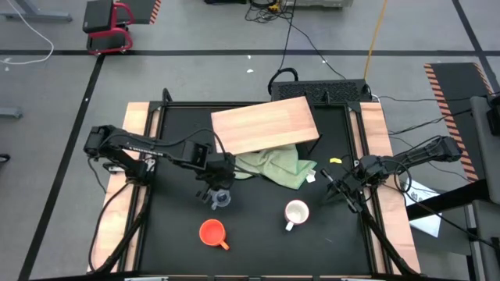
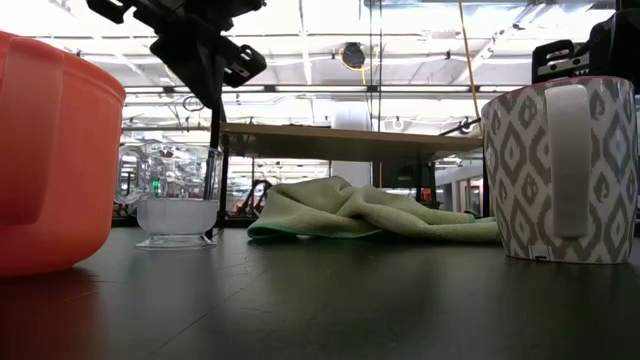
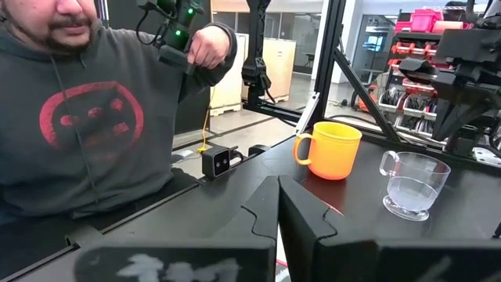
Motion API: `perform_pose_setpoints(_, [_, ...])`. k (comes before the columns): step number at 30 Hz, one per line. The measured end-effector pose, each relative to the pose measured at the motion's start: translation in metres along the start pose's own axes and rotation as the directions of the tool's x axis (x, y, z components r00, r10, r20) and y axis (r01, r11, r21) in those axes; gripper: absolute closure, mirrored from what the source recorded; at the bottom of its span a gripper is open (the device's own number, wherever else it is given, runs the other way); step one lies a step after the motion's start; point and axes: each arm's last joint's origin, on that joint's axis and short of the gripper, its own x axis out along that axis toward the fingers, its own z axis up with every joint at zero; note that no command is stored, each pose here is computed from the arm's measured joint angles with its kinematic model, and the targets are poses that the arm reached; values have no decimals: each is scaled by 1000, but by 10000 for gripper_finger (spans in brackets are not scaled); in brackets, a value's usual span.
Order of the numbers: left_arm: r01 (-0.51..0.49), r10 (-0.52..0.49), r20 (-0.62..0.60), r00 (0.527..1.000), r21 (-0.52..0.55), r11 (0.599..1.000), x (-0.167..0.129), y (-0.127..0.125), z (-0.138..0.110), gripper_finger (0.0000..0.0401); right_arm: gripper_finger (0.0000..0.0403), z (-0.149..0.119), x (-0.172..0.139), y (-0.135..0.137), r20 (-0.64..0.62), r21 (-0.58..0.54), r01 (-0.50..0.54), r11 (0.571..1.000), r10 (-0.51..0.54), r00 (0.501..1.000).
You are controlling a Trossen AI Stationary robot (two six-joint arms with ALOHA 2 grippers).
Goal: Stack small to large cups/mugs on shelf
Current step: Put the transparent mug on the shelf
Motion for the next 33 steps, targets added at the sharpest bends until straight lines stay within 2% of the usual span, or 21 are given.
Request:
perform_pose_setpoints(11, [19,-18,-58,998,19,1000,23,-4,4,401,403,0,0,0,0,6,0,1000,0,1000])
perform_pose_setpoints(14, [10,-9,-40,999,27,1000,24,-3,6,401,403,0,0,0,0,7,0,1000,0,1000])
perform_pose_setpoints(22, [-61,63,-80,995,29,998,24,0,3,400,403,0,0,0,0,7,0,1000,0,1000])
perform_pose_setpoints(33, [-57,50,-131,990,-49,997,22,8,-5,342,403,0,0,0,4,5,1,1000,-1,1000])
